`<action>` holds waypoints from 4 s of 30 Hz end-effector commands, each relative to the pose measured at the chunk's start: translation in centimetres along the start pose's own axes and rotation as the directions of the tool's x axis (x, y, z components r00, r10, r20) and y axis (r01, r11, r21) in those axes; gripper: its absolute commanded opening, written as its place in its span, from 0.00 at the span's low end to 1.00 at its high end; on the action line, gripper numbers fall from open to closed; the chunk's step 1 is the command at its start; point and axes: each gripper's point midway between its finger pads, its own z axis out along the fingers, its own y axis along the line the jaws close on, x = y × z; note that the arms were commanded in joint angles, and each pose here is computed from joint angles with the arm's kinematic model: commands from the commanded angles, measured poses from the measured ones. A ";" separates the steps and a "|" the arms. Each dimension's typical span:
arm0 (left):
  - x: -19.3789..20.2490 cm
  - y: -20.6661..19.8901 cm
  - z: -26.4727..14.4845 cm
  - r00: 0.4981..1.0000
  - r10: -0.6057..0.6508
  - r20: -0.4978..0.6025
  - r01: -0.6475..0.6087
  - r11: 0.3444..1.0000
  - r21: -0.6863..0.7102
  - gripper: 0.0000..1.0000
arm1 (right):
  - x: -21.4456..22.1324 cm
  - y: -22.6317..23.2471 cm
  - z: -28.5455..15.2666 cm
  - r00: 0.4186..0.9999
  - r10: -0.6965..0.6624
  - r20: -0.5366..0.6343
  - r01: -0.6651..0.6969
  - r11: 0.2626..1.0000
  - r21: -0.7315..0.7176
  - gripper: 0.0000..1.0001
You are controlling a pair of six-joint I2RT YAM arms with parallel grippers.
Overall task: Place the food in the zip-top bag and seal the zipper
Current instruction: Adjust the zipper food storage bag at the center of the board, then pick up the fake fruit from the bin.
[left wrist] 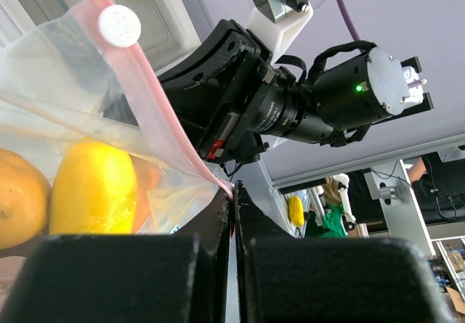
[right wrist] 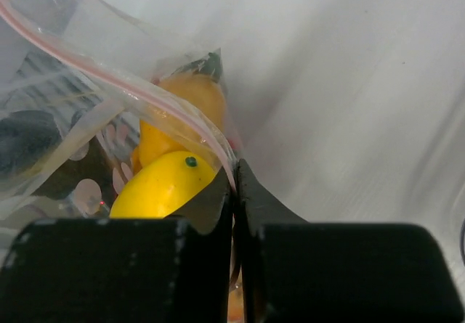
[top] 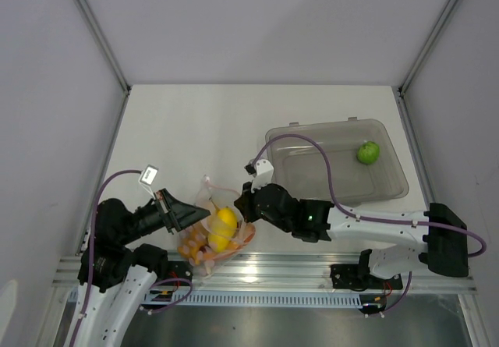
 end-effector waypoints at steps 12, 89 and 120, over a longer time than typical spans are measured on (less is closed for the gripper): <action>-0.6 -1.3 -0.7 0.998 0.049 0.030 -0.049 0.999 0.005 0.01 | -10.8 2.1 -7.3 0.976 0.031 0.217 -0.021 0.998 -0.051 0.00; -0.9 1.4 2.6 0.999 0.013 -0.039 -0.011 0.999 0.050 0.01 | -10.2 -46.8 -13.8 0.788 0.328 0.521 -0.600 0.224 0.768 1.00; -1.2 0.9 3.0 0.998 0.003 -0.059 0.001 0.998 0.070 0.01 | -9.3 -46.3 -7.2 0.811 0.414 0.413 -0.566 0.379 0.732 0.04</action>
